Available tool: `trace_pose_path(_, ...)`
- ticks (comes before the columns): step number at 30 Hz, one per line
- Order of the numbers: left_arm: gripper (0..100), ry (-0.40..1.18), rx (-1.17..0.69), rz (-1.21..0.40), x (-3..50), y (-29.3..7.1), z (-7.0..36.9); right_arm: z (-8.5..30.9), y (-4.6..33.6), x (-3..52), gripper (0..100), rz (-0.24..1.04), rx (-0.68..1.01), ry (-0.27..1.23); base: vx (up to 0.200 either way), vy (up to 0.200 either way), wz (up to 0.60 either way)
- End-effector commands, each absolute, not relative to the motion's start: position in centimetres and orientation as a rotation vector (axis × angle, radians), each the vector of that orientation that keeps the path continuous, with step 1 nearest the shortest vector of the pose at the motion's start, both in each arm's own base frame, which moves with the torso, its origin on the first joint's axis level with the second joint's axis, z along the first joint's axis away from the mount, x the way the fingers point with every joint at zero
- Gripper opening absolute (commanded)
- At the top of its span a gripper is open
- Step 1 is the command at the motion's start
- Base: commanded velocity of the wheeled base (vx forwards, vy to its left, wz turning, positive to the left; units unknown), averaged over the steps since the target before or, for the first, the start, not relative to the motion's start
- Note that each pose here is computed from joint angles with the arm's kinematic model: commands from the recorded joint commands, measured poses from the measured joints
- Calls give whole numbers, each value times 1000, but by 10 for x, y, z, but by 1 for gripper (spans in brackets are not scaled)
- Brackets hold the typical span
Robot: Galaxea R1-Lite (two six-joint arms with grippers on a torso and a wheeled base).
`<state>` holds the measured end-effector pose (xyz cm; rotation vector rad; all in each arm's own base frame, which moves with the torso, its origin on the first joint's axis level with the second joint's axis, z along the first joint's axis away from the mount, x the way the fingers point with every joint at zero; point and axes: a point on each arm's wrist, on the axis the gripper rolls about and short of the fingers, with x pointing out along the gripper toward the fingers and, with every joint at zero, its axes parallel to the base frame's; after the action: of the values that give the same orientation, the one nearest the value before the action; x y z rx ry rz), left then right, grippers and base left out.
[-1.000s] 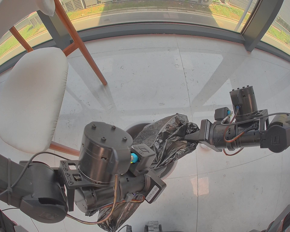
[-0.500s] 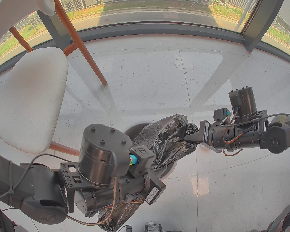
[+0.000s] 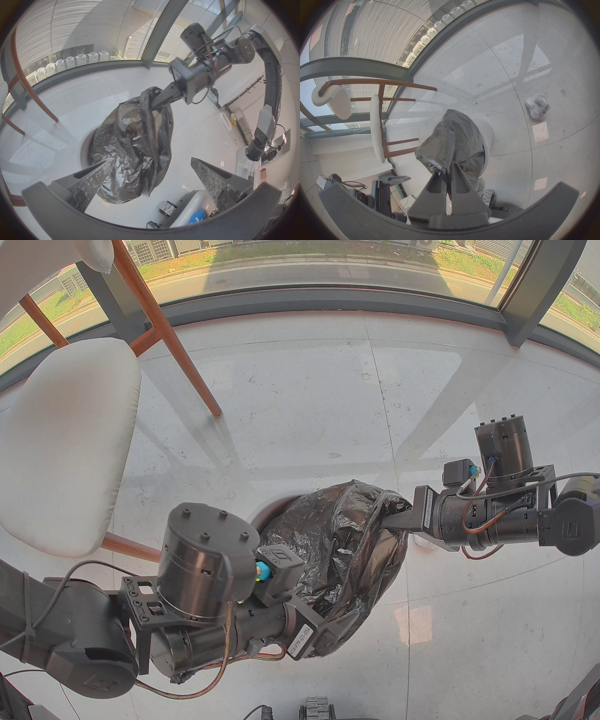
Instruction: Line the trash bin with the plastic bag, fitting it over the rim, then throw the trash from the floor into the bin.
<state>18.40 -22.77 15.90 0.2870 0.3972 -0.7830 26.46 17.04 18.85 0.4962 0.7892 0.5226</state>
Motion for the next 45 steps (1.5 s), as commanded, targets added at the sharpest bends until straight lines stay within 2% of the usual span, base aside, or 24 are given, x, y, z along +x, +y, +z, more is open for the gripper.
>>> trace_pose_path(1, 100, 413, 293, -754, 190, -222, 155, 190, 170, 264, 0, 522, 497, 782, 0, 0, 0)
trace_pose_path(6, 100, 431, 304, -747, 193, -222, 149, 190, 170, 264, 0, 513, 493, 779, 0, 0, 0)
trace_pose_path(14, 100, 487, 340, -744, 214, -246, 125, 192, 171, 266, 0, 505, 494, 767, 0, 0, 0)
trace_pose_path(29, 100, 497, 416, -724, 248, -266, 99, 197, 170, 268, 0, 508, 500, 745, 0, 0, 0)
trace_pose_path(36, 100, 494, 416, -707, 255, -268, 97, 201, 172, 269, 0, 516, 502, 734, 0, 0, 0)
trace_pose_path(45, 100, 463, 414, -611, 269, -268, 103, 201, 173, 268, 0, 520, 501, 736, 0, 0, 0)
